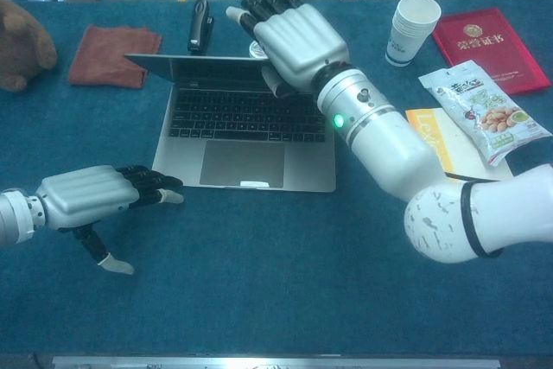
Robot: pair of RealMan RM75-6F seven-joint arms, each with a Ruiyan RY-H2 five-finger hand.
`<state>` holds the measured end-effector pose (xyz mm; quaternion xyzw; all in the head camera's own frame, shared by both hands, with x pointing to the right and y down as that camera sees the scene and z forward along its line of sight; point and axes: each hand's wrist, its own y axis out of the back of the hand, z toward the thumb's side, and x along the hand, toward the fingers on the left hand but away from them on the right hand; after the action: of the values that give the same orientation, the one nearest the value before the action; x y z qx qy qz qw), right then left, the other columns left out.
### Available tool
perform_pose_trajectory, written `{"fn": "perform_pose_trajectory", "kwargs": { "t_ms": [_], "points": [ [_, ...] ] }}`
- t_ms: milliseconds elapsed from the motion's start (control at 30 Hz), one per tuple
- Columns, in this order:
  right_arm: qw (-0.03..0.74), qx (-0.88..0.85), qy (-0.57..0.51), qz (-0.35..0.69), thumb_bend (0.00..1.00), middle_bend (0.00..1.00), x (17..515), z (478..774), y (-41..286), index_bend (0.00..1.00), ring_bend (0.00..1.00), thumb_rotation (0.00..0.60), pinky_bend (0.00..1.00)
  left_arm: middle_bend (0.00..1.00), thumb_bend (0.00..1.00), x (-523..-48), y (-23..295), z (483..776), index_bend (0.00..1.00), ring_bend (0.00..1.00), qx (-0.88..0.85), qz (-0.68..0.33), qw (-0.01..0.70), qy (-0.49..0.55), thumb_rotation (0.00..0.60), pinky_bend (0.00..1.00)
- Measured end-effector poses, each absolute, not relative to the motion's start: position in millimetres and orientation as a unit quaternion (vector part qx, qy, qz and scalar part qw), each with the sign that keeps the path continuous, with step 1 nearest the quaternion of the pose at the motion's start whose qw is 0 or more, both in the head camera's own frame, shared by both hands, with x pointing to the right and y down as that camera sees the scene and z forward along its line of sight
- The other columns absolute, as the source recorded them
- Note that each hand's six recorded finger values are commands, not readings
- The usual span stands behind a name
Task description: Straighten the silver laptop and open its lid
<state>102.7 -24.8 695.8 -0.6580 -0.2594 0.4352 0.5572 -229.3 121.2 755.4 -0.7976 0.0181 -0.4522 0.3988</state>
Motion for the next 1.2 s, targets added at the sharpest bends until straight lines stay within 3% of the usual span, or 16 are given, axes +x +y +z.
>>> {"fn": "perform_pose_trajectory", "kwargs": {
  "t_ms": [1200],
  "points": [
    [0.547,-0.580,-0.331,0.505,0.48,0.00,149.8,690.4,-128.1,0.00,0.00,0.600,0.06,0.00,0.11,-228.1,122.7,753.4,0.00,0.00,-0.793,-0.458,0.402,0.015,0.355,0.04]
  ]
}}
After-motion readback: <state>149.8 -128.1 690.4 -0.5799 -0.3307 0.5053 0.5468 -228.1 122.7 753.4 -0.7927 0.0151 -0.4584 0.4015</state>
